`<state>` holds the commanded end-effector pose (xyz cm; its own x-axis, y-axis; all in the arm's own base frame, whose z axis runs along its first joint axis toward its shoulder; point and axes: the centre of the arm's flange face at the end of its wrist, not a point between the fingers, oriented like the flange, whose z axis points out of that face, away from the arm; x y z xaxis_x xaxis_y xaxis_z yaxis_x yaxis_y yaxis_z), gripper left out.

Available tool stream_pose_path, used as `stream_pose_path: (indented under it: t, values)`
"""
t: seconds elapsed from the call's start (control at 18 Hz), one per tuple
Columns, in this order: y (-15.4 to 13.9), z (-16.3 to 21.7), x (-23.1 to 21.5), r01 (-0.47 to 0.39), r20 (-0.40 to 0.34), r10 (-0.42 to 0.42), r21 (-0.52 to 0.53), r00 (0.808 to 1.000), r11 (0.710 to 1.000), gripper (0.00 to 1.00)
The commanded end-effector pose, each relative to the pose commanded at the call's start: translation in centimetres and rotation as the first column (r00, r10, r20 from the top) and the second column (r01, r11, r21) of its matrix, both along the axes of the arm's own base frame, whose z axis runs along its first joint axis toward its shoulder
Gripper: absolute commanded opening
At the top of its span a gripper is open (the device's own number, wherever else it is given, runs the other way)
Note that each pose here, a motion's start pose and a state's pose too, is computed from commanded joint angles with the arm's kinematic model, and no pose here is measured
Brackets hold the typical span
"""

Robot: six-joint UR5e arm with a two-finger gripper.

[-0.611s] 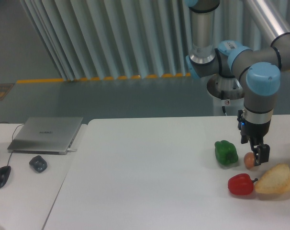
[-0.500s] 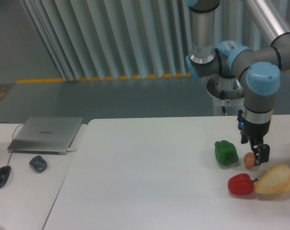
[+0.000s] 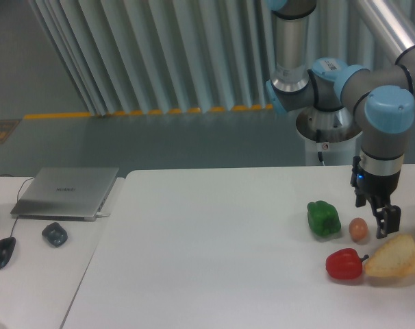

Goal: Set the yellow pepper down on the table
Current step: 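Raise the open gripper away from the egg and move it out of view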

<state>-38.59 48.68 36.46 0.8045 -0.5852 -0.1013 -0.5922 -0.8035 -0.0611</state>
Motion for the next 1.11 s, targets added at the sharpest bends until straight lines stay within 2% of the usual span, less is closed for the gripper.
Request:
stream_pose_path:
  t: [0.17,0.39,0.5,0.61,0.78,0.94,1.11]
  values:
    - [-1.0,-0.4,-0.9,-0.063,0.001,0.063,0.005,0.998,0.998,1.0]
    - [-3.1,0.2,-3.6,-0.055,-0.032,0.056,0.026,0.998,0.998,1.0]
    - [-3.9,0.4,-4.9,-0.017,-0.063,0.019,0.033,0.998,0.999,1.0]
    - [-5.9,0.3,-6.6,0.043,-0.1,-0.046,-0.027,0.994,0.999,1.0]
    - [-6.7,0.4,-7.3,0.13,-0.15,-0.149,-0.13,0.977,0.983,1.0]
    - [-8.0,0.3,-8.5,0.147,-0.148,-0.168,-0.141,0.975,0.979,1.0]
    - [-9.8,-0.2,-10.5,0.218,-0.136,-0.242,-0.167,0.961,0.962,1.0]
